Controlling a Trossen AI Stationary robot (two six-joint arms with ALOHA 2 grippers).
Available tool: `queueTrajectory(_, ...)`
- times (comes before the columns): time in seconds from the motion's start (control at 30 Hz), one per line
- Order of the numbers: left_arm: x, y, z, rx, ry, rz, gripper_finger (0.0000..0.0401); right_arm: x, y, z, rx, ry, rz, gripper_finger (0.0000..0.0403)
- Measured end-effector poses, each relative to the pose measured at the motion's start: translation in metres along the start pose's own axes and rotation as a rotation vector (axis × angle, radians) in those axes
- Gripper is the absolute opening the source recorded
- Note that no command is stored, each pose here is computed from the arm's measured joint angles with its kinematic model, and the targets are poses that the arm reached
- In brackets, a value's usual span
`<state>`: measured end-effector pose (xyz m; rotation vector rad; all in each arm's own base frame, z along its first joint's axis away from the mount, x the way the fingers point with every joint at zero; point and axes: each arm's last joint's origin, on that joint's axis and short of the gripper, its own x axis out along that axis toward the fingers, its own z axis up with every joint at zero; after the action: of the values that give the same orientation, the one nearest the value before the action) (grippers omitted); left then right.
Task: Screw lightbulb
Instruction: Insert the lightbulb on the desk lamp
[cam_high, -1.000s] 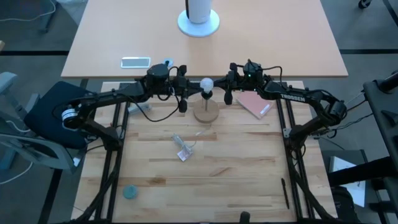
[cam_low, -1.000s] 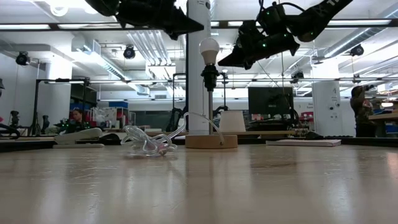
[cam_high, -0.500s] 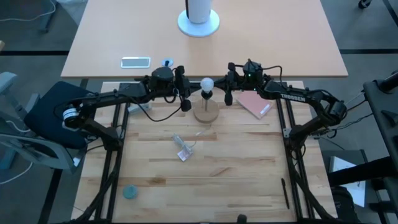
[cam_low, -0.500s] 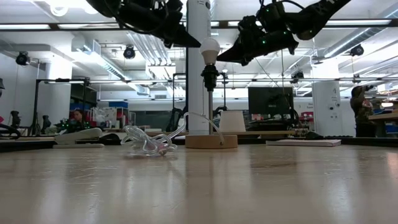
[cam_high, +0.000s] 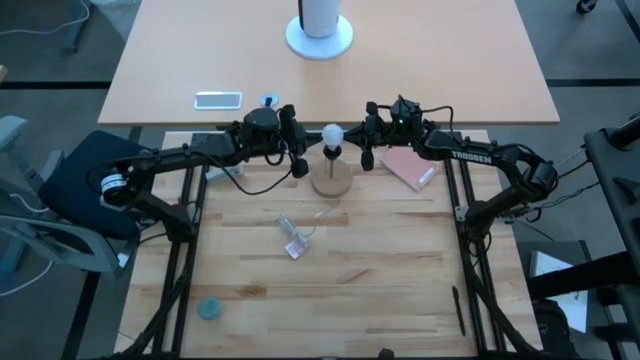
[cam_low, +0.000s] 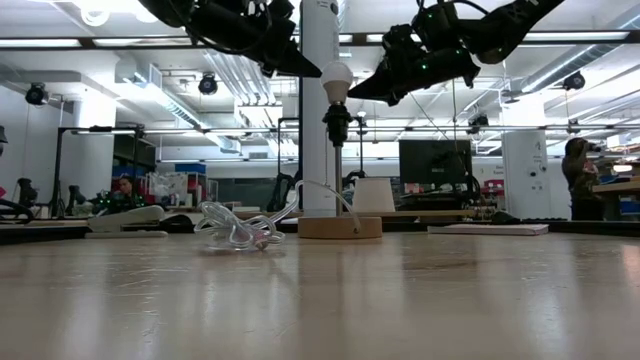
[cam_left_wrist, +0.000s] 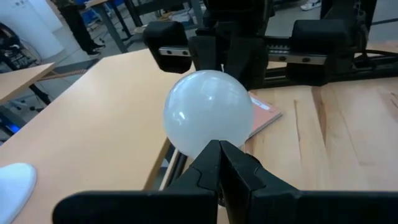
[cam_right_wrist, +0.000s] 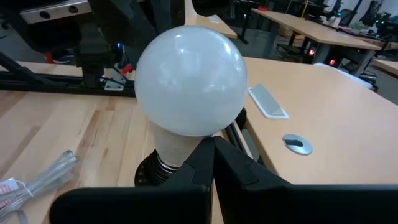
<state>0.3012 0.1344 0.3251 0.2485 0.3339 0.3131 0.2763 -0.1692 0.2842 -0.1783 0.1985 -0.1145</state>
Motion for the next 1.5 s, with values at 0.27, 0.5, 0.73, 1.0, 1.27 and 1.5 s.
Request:
queueTrajectory(0.27,0.0001,-0.0004,-0.0012,0.0,0.008,-0.003,0.0,0.0001,0.0014,-0.0018,0.006,0.018,0.015,0.0002)
queueTrajectory(0.5,0.0001,-0.0004,-0.0016,-0.001,0.01,-0.002,0.0,0.0008,0.003,-0.0015,0.005,0.018,0.02,0.0002)
queueTrajectory(0.73,0.0001,-0.0001,-0.0043,-0.006,0.044,0.03,0.0,-0.0012,0.0035,-0.0005,0.023,0.034,0.0,0.0002)
queueTrajectory(1.0,-0.0029,-0.0011,-0.0052,-0.024,0.07,0.03,0.0,-0.0028,0.002,0.0011,0.007,0.042,-0.054,0.0002)
queueTrajectory(1.27,-0.0041,-0.0062,-0.0002,-0.012,-0.008,-0.123,0.0,-0.0036,0.001,0.004,-0.015,0.023,-0.075,0.0002)
queueTrajectory(1.5,0.0024,-0.0046,0.002,0.007,-0.058,-0.097,0.0,-0.0034,0.0017,0.0051,-0.027,0.013,-0.064,0.0002)
